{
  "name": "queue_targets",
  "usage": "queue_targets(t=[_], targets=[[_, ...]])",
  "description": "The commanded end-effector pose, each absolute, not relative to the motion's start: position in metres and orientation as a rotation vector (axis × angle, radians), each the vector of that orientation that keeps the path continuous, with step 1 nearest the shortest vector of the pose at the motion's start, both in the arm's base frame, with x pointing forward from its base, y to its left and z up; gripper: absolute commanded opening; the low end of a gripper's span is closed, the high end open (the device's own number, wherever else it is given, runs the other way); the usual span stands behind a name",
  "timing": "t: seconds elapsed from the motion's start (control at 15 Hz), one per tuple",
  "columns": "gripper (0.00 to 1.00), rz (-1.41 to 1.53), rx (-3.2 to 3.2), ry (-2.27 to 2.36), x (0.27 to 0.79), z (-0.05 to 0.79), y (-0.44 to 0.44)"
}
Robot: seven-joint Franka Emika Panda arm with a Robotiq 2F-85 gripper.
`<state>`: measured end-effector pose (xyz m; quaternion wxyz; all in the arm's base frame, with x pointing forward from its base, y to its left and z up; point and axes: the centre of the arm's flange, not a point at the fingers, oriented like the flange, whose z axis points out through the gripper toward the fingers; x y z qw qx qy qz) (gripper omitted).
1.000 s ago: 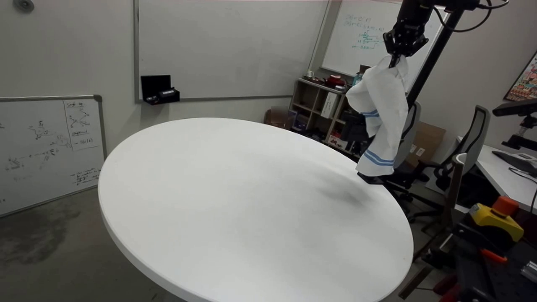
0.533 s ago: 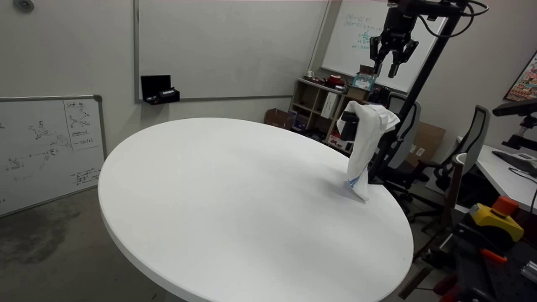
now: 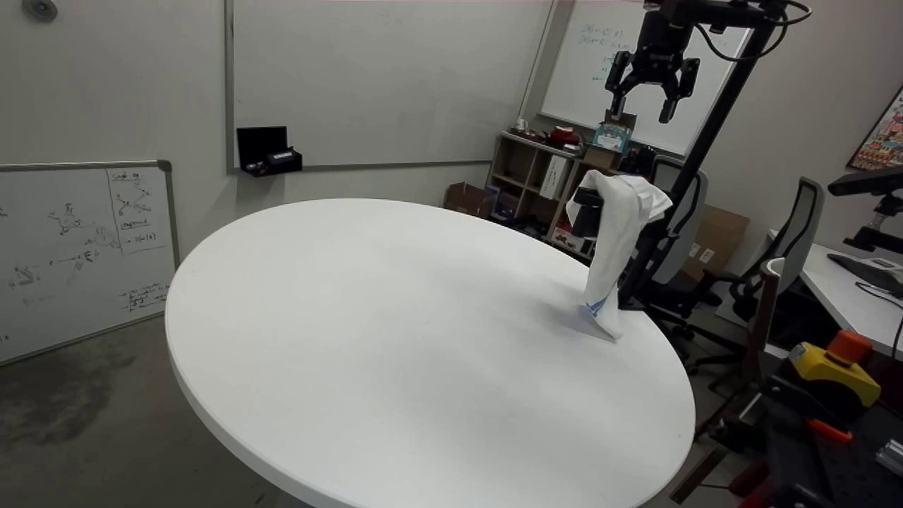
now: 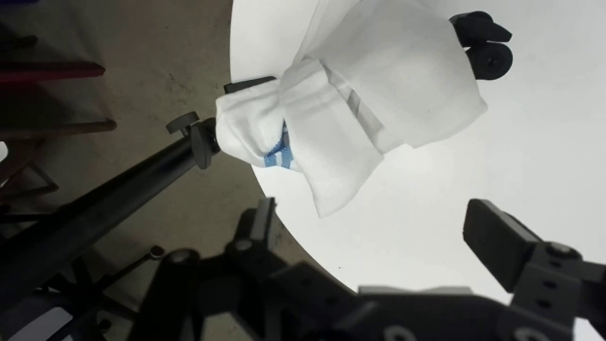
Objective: Hang the towel on the stand
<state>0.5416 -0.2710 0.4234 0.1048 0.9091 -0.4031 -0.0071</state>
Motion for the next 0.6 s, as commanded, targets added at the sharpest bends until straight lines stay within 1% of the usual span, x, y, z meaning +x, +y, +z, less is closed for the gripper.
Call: queue_targets(t=[0.0, 0.27, 0.53], targets=[[1.00, -0.016, 2.713, -1.157, 0.545, 0.445, -0.257], [1.00, -0.045, 2.836, -0.956, 0.537, 0.471, -0.218], [1.00, 0.003, 2.933, -0.755, 0.526, 0.509, -0.175]])
